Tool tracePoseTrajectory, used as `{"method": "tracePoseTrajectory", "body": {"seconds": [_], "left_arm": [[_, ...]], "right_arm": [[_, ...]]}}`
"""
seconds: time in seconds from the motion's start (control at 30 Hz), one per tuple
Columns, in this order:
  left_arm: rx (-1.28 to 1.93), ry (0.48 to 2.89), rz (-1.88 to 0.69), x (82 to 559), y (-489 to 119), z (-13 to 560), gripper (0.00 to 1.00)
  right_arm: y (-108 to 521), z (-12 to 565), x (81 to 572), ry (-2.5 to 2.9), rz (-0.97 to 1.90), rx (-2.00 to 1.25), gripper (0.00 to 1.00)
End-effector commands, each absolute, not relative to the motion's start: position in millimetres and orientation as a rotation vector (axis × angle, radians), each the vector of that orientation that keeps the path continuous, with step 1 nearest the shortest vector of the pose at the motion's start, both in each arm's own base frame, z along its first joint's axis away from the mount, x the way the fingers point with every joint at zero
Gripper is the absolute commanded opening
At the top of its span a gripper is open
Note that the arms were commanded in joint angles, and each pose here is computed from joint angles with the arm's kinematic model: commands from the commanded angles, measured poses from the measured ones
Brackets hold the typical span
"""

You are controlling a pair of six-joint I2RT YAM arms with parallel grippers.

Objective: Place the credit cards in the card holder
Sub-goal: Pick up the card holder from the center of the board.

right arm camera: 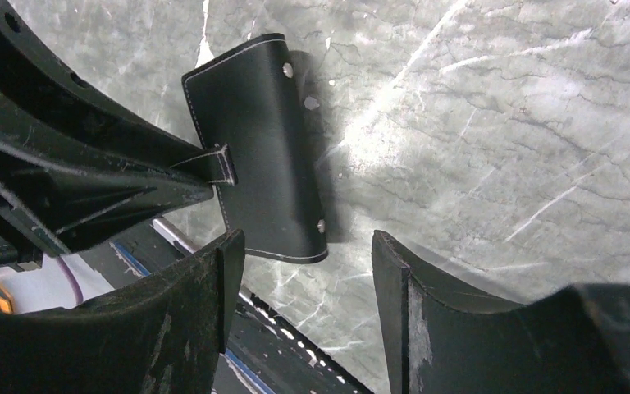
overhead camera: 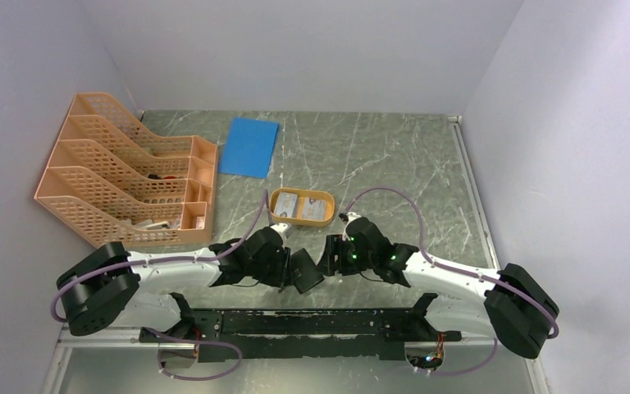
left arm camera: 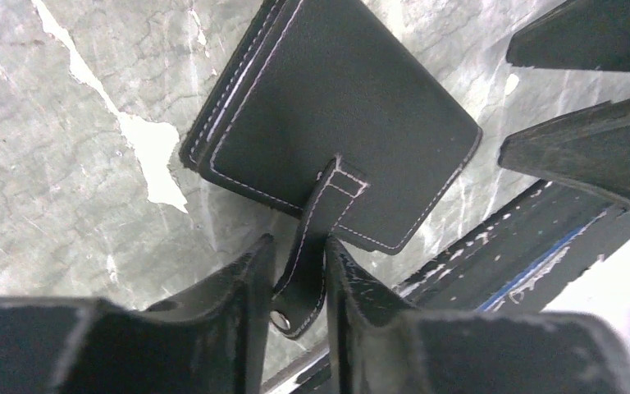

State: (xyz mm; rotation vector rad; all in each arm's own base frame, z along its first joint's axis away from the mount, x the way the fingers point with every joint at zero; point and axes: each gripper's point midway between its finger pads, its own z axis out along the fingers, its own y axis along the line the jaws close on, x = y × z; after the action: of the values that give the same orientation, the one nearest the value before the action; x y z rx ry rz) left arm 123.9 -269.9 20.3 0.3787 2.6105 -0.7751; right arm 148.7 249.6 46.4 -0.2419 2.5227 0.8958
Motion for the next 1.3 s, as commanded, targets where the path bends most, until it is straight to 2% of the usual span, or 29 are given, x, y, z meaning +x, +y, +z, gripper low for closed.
{"method": "tracePoseTrajectory", "body": {"seconds": [0.0, 0.17, 0.23, 0.53, 1.13, 1.27], "left_arm": [[0.411, 2.622, -0.728, 123, -266, 13, 0.27], [0.424, 2.642, -0.712, 119, -261, 6, 0.08], [0.429, 2.652, -0.694, 118, -258, 3, 0.05], [0.433, 2.671, -0.668, 117, -254, -5, 0.05], [0.409, 2.704, -0.672, 109, -248, -21, 0.05], [0.411, 2.717, -0.672, 106, -246, -24, 0.05]], "right_arm": [[249, 50, 152, 2.495, 0.901, -0.212, 0.62], [250, 49, 150, 2.493, 0.927, -0.204, 0.62], [252, 48, 147, 2.502, 0.951, -0.203, 0.63], [280, 50, 133, 2.502, 1.196, -0.233, 0.67], [271, 10, 111, 2.623, 1.376, 0.003, 0.66], [268, 4, 104, 2.628, 1.411, 0.024, 0.63]]}}
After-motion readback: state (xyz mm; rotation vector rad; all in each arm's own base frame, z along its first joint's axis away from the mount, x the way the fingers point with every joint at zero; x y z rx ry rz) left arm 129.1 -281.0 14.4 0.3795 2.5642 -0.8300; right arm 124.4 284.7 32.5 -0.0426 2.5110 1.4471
